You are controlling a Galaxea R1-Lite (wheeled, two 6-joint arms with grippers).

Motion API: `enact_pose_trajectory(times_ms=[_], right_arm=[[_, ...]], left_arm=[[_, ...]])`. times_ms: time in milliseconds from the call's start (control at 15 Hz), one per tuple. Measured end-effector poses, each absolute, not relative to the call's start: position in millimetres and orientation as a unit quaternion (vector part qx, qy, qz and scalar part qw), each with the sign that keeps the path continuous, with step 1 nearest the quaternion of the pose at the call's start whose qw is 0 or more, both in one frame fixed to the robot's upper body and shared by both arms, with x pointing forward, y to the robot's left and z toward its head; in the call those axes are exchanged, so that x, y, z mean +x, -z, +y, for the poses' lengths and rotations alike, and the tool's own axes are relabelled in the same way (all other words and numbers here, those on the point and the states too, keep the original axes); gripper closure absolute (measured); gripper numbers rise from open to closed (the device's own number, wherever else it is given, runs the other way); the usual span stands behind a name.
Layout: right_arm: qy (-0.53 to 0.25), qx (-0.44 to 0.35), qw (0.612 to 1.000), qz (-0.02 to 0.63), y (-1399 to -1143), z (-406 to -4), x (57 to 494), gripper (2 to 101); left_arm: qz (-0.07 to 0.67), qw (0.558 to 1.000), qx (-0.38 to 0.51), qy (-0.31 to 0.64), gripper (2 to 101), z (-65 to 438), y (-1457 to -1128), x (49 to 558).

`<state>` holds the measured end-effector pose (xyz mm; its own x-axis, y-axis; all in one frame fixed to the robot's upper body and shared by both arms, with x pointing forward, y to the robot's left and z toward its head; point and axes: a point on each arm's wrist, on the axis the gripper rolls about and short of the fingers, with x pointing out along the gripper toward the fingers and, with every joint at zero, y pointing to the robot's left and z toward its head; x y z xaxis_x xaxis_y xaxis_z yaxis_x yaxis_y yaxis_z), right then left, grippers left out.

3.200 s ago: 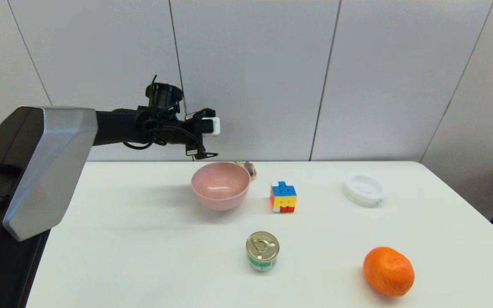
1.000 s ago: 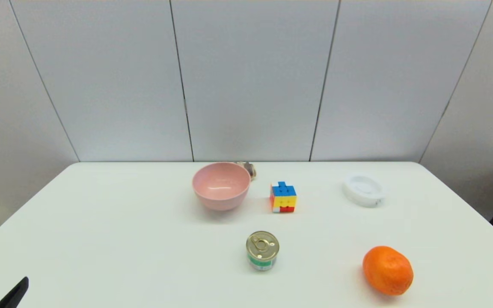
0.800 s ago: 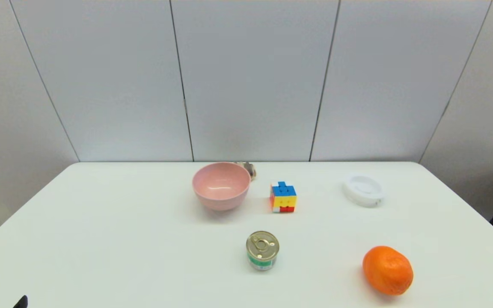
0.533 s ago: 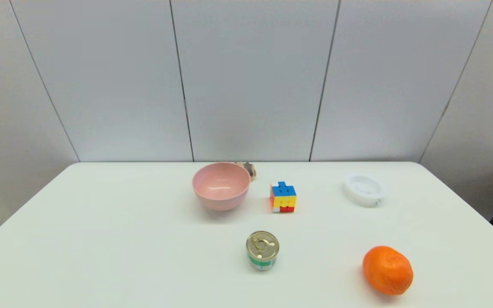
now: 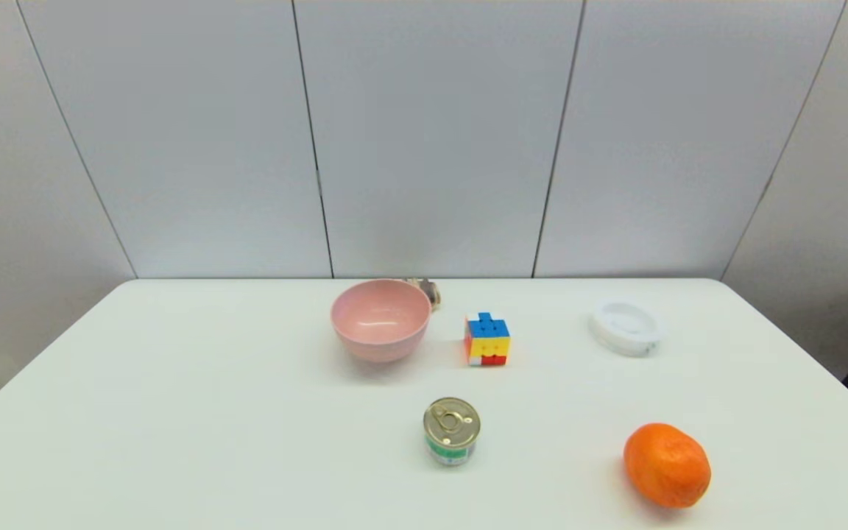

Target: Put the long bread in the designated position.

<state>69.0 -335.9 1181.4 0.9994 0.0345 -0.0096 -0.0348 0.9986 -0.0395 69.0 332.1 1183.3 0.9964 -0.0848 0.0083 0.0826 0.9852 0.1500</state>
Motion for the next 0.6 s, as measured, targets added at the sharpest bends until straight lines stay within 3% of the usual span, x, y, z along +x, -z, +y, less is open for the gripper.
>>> enact_pose_trajectory(times_ms=[600], right_arm=[[-0.017, -0.020, 1.000, 0.004, -1181.4, -335.9, 69.0, 4.3]], left_arm=[[-0.004, 1.000, 0.004, 0.015, 5.4, 333.3, -1182.8, 68.8]])
